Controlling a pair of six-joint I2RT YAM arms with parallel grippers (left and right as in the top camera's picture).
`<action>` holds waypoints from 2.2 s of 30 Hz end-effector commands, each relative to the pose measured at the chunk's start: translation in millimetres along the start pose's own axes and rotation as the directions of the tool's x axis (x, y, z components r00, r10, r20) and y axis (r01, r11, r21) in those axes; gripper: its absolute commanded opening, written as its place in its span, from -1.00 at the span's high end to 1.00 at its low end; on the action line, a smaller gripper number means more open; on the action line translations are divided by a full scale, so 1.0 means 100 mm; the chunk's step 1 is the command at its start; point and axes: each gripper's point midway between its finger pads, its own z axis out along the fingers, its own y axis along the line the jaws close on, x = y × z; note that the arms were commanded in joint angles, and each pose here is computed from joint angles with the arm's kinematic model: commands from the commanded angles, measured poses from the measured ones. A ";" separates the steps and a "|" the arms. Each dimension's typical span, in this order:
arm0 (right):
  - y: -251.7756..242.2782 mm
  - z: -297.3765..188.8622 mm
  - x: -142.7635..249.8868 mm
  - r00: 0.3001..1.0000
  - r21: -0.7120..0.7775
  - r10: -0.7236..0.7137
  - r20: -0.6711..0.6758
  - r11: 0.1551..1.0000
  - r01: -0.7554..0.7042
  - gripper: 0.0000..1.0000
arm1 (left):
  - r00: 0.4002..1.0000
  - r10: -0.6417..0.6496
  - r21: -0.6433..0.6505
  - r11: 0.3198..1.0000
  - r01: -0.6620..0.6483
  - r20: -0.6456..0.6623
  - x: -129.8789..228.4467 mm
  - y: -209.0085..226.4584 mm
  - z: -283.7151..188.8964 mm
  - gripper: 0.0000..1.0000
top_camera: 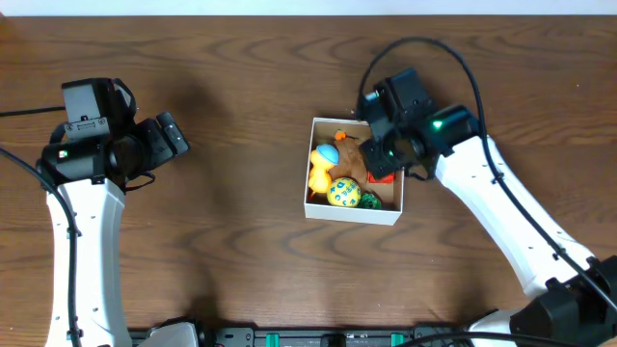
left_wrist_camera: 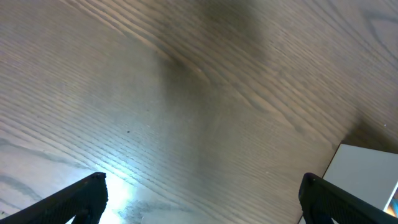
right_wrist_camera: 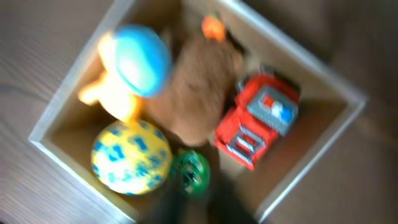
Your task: Pack container
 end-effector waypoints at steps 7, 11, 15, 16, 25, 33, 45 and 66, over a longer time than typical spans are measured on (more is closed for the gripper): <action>0.51 0.07 0.10 0.986 -0.079 -0.161 -0.034 0.984 0.158 0.97 | 1.000 -0.009 -0.008 1.000 0.009 -0.014 0.03 0.03 0.04 -0.96; 0.51 0.25 0.34 0.985 -0.084 -0.135 -0.110 0.988 0.126 0.97 | 1.000 -0.009 -0.008 1.000 0.009 -0.015 0.03 0.03 0.04 -0.96; 0.47 0.46 0.59 0.978 -0.085 -0.127 -0.165 0.990 0.115 0.97 | 1.000 -0.009 -0.008 1.000 0.009 -0.015 0.03 0.03 0.04 -0.96; 0.46 0.51 0.65 0.976 -0.087 -0.127 -0.175 0.990 0.113 0.97 | 1.000 -0.009 -0.008 1.000 0.009 -0.015 0.03 0.03 0.04 -0.96; 0.45 0.72 0.70 0.981 -0.086 -0.129 -0.142 0.989 0.118 0.97 | 1.000 -0.009 -0.008 1.000 0.009 -0.015 0.03 0.03 0.04 -0.96; 0.04 0.37 0.10 0.999 0.158 -0.029 0.021 0.987 0.026 0.98 | 1.000 -0.009 -0.009 1.000 0.009 -0.017 0.04 0.03 0.04 -0.96; -1.11 -0.23 -0.11 0.898 0.230 0.394 0.193 0.872 -0.432 0.97 | 1.000 -0.010 -0.009 1.000 0.009 -0.018 0.04 0.03 0.04 -0.96; -1.08 0.91 -0.22 0.917 -0.049 0.385 0.104 0.923 -0.382 0.98 | 1.000 -0.010 -0.009 1.000 0.009 -0.018 0.04 0.03 0.04 -0.96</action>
